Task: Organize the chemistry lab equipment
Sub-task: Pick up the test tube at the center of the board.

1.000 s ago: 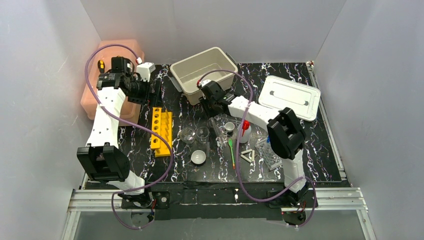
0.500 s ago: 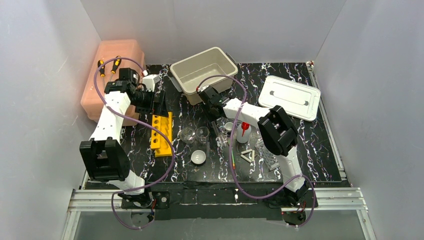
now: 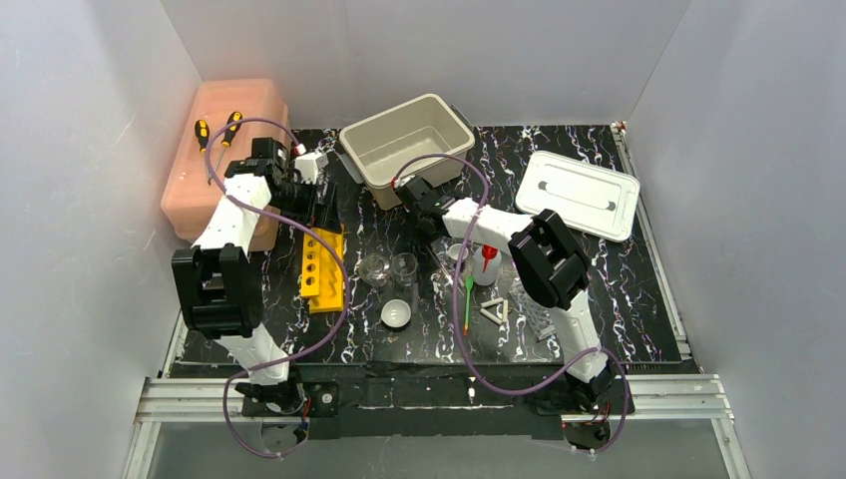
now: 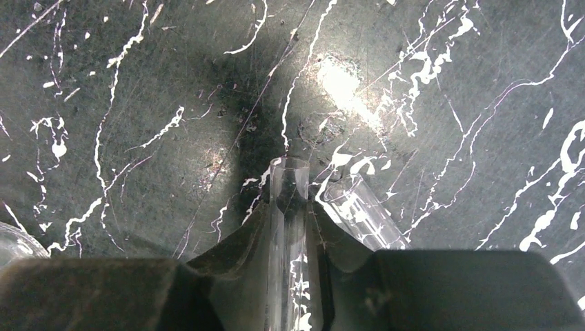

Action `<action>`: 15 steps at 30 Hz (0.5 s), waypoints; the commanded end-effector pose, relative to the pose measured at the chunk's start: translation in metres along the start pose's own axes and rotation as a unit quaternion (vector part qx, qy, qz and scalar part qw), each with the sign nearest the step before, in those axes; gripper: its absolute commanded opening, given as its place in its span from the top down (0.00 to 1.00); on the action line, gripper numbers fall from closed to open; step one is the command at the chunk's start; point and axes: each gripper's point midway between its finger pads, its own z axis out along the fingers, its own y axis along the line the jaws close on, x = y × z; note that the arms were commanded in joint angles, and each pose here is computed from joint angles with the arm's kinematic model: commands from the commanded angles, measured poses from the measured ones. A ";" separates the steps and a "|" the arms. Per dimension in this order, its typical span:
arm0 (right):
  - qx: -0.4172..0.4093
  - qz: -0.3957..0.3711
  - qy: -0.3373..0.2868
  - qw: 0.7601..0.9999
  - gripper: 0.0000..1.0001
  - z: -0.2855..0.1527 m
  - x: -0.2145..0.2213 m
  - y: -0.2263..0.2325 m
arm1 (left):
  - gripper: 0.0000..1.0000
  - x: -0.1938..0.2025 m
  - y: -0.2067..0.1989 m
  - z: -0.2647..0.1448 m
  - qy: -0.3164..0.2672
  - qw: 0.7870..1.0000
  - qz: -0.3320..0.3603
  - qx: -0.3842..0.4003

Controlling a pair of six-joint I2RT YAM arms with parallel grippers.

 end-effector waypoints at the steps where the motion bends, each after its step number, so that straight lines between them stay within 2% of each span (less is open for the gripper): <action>1: -0.007 0.007 -0.014 1.000 0.77 -0.002 -0.010 0.005 | 0.02 0.007 -0.005 0.007 0.010 0.999 0.033 0.020; 8: -0.016 0.017 -0.045 0.999 0.91 -0.022 -0.026 0.005 | 0.08 0.029 -0.010 0.016 0.042 0.996 0.071 0.046; 10: -0.022 0.023 -0.058 0.998 0.94 -0.029 -0.032 0.006 | 0.10 0.035 -0.024 0.021 0.053 0.992 0.094 0.062; 15: -0.045 0.050 -0.123 0.990 0.99 -0.065 -0.060 0.008 | 0.13 0.052 -0.038 0.022 0.074 0.986 0.121 0.084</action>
